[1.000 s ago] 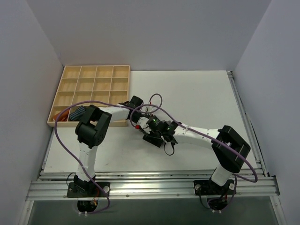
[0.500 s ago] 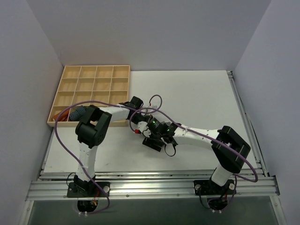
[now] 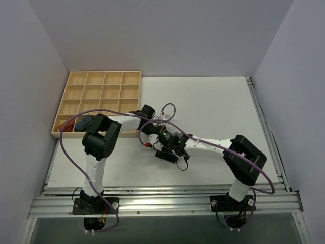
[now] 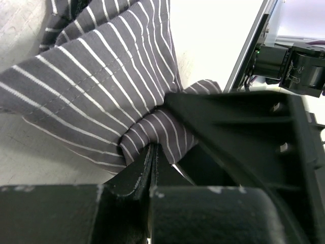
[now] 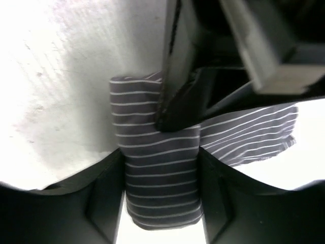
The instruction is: Roll the underwear
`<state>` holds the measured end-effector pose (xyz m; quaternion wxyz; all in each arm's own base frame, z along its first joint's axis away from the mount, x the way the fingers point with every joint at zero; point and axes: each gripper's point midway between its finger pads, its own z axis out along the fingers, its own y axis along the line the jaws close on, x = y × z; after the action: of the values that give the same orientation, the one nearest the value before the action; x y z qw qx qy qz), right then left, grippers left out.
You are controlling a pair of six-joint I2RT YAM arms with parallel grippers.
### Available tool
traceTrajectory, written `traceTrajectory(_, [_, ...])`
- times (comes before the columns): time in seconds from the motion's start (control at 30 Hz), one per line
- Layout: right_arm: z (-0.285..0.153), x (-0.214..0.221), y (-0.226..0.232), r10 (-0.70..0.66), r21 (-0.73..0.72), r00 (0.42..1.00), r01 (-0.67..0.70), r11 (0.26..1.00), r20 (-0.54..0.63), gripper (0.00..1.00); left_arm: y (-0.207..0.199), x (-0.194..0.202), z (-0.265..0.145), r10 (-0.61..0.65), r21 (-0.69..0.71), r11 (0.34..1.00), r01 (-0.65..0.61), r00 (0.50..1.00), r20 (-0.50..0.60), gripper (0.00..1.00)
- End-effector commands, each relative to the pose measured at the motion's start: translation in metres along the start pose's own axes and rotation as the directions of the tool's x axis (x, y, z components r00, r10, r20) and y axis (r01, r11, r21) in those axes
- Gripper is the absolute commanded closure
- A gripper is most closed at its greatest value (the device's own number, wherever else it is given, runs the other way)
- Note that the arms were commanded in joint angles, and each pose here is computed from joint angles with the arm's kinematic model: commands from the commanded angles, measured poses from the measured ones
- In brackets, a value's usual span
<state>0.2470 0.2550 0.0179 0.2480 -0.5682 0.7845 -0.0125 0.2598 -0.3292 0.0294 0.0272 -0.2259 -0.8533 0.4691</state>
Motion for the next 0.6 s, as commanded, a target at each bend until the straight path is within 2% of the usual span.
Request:
traceTrajectory(0.0, [0.003,0.011,0.009,-0.027,-0.031,0.998,0.025,0.999,-0.049,0.54,0.047,0.032,0.006,-0.086,-0.156,0.985,0.073,0.993,-0.076,0.97])
traceTrajectory(0.03, [0.004,0.012,0.015,-0.020,-0.061,0.999,0.017,0.998,-0.045,0.59,0.040,0.027,0.002,-0.083,-0.142,0.987,0.073,0.995,-0.060,0.97])
traceTrajectory(0.07, [0.003,0.011,0.019,-0.012,-0.082,0.999,0.009,0.997,-0.041,0.69,0.040,0.018,-0.005,-0.094,-0.142,0.986,0.089,0.995,-0.029,0.95])
traceTrajectory(0.17, [0.000,0.004,0.033,0.075,-0.167,0.997,-0.076,0.983,-0.014,0.84,0.036,-0.008,-0.035,-0.113,-0.155,0.980,0.124,0.990,0.078,0.91])
traceTrajectory(0.3, [-0.004,-0.014,0.051,0.201,-0.270,0.978,-0.180,0.946,0.052,0.90,0.029,-0.038,-0.069,-0.113,-0.135,0.981,0.140,0.975,0.190,0.78])
traceTrajectory(0.33, [-0.003,-0.016,0.051,0.250,-0.287,0.967,-0.228,0.931,0.044,0.90,0.025,-0.043,-0.074,-0.108,-0.126,0.983,0.135,0.974,0.200,0.77])
traceTrajectory(0.47, [0.002,-0.016,0.055,0.306,-0.330,0.952,-0.286,0.900,0.011,0.90,0.021,-0.055,-0.091,-0.073,-0.176,0.978,0.113,0.973,0.217,0.77])
traceTrajectory(0.57, [0.006,-0.013,0.050,0.372,-0.381,0.928,-0.354,0.854,-0.029,0.90,0.027,-0.061,-0.107,-0.054,-0.256,0.958,0.126,0.962,0.268,0.77])
